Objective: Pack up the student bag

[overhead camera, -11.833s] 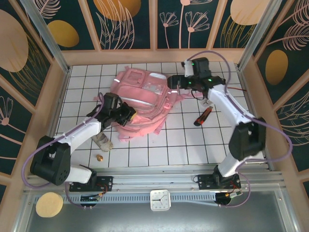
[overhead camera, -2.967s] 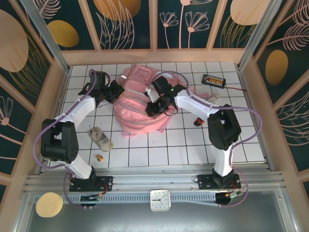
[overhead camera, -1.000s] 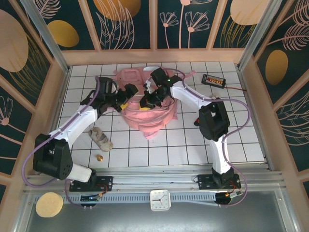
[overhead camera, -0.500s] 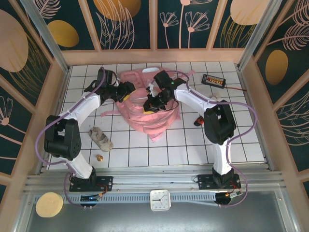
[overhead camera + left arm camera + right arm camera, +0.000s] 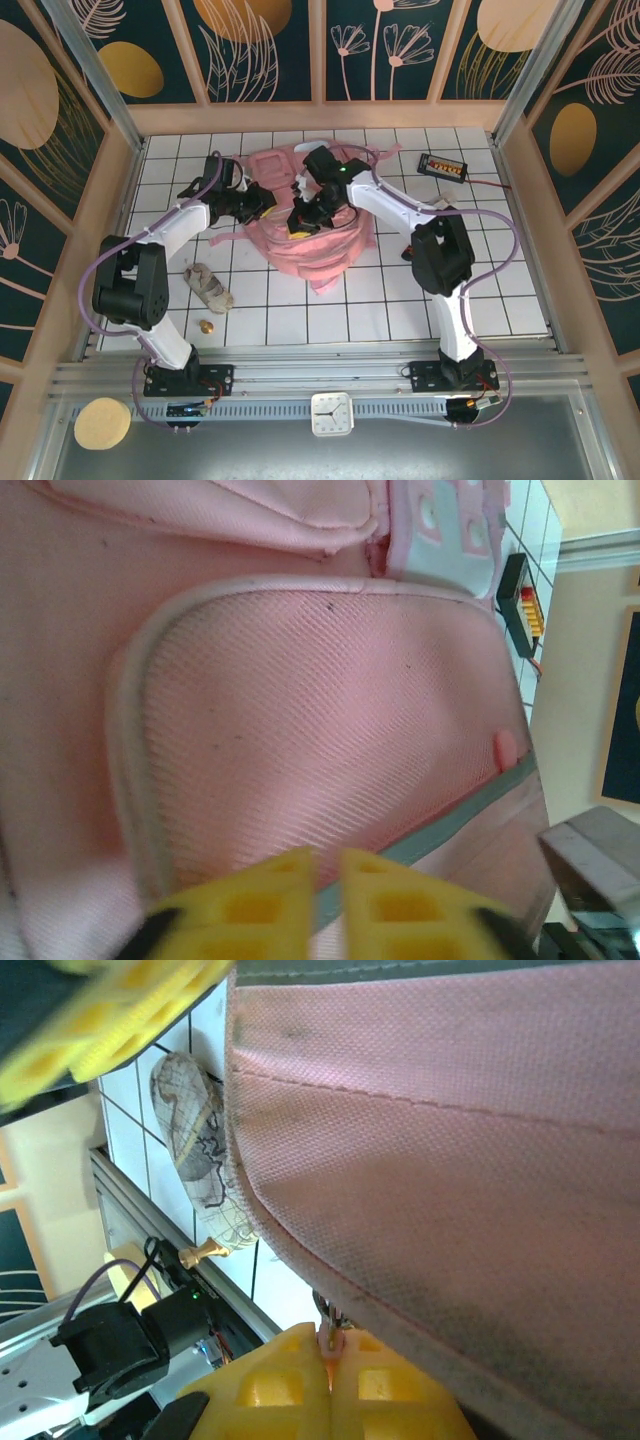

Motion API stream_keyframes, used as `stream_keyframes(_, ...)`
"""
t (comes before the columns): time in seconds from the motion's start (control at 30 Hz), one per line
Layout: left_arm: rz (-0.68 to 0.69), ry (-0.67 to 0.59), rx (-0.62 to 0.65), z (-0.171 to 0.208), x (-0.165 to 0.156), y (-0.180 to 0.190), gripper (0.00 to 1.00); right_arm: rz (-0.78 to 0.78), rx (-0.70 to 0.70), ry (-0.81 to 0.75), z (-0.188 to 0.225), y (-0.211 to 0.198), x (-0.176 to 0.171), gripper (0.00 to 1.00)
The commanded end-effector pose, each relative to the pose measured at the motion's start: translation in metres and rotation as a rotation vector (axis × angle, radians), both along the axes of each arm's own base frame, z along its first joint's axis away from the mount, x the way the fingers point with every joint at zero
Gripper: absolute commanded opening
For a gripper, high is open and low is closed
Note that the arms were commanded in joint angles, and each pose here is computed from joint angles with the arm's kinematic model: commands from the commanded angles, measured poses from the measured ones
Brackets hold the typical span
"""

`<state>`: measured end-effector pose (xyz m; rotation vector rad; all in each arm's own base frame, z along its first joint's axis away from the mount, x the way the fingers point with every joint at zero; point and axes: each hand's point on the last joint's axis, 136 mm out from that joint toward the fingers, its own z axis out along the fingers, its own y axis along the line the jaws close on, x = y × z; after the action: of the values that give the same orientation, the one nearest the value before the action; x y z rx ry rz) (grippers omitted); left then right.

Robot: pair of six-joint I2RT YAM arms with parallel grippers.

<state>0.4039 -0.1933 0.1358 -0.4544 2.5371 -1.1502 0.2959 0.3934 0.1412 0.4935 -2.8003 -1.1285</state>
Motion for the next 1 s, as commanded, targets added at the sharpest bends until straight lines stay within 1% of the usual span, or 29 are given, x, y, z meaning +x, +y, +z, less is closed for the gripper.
stream_keyframes(0.0, 0.000, 0.003, 0.015, 0.010, -0.015, 0.011, 0.74, 0.040, 0.025, 0.019, 0.009, 0.016, -0.015, 0.00)
stream_keyframes(0.03, 0.014, 0.005, 0.029, 0.010, -0.016, 0.019, 0.80, 0.034, 0.025, 0.014, 0.010, 0.015, -0.014, 0.00)
stream_keyframes(0.07, 0.028, 0.005, 0.046, 0.011, -0.017, 0.026, 0.83, 0.030, 0.023, 0.010, 0.011, 0.014, -0.014, 0.00)
stream_keyframes(0.23, 0.077, 0.009, 0.108, 0.012, -0.019, 0.056, 0.83, 0.020, 0.011, 0.007, 0.012, 0.010, -0.015, 0.00)
stream_keyframes(0.33, 0.071, 0.005, 0.097, 0.012, -0.016, 0.057, 0.82, 0.018, 0.013, 0.009, 0.014, 0.011, -0.015, 0.00)
stream_keyframes(0.4, 0.064, 0.006, 0.054, 0.010, -0.012, 0.051, 0.80, 0.016, 0.016, 0.008, 0.015, 0.011, -0.015, 0.00)
stream_keyframes(0.47, 0.064, 0.005, 0.020, 0.008, -0.004, 0.046, 0.73, 0.014, 0.016, 0.008, 0.016, 0.012, -0.015, 0.00)
stream_keyframes(0.57, 0.054, 0.011, -0.003, 0.004, 0.005, 0.041, 0.68, 0.014, 0.021, 0.009, 0.017, 0.013, -0.015, 0.00)
stream_keyframes(0.63, 0.047, 0.017, -0.007, 0.000, 0.009, 0.039, 0.63, 0.014, 0.020, 0.009, 0.016, 0.012, -0.014, 0.00)
stream_keyframes(0.7, 0.042, 0.014, -0.013, 0.001, 0.011, 0.038, 0.62, 0.013, 0.019, 0.010, 0.016, 0.012, -0.015, 0.00)
stream_keyframes(0.73, 0.043, 0.044, -0.011, -0.013, 0.013, 0.037, 0.60, 0.013, 0.019, 0.010, 0.015, 0.012, -0.015, 0.00)
stream_keyframes(0.8, 0.042, 0.048, -0.022, -0.016, 0.015, 0.036, 0.59, 0.013, 0.017, 0.014, 0.014, 0.011, -0.016, 0.00)
stream_keyframes(0.83, 0.043, 0.046, -0.028, -0.017, 0.017, 0.035, 0.55, 0.012, 0.016, 0.015, 0.013, 0.011, -0.016, 0.00)
stream_keyframes(0.9, 0.042, 0.045, -0.037, -0.018, 0.020, 0.034, 0.52, 0.011, 0.015, 0.020, 0.010, 0.010, -0.018, 0.00)
stream_keyframes(0.97, 0.039, 0.047, -0.049, -0.019, 0.024, 0.031, 0.44, 0.010, 0.011, 0.025, 0.008, 0.009, -0.019, 0.00)
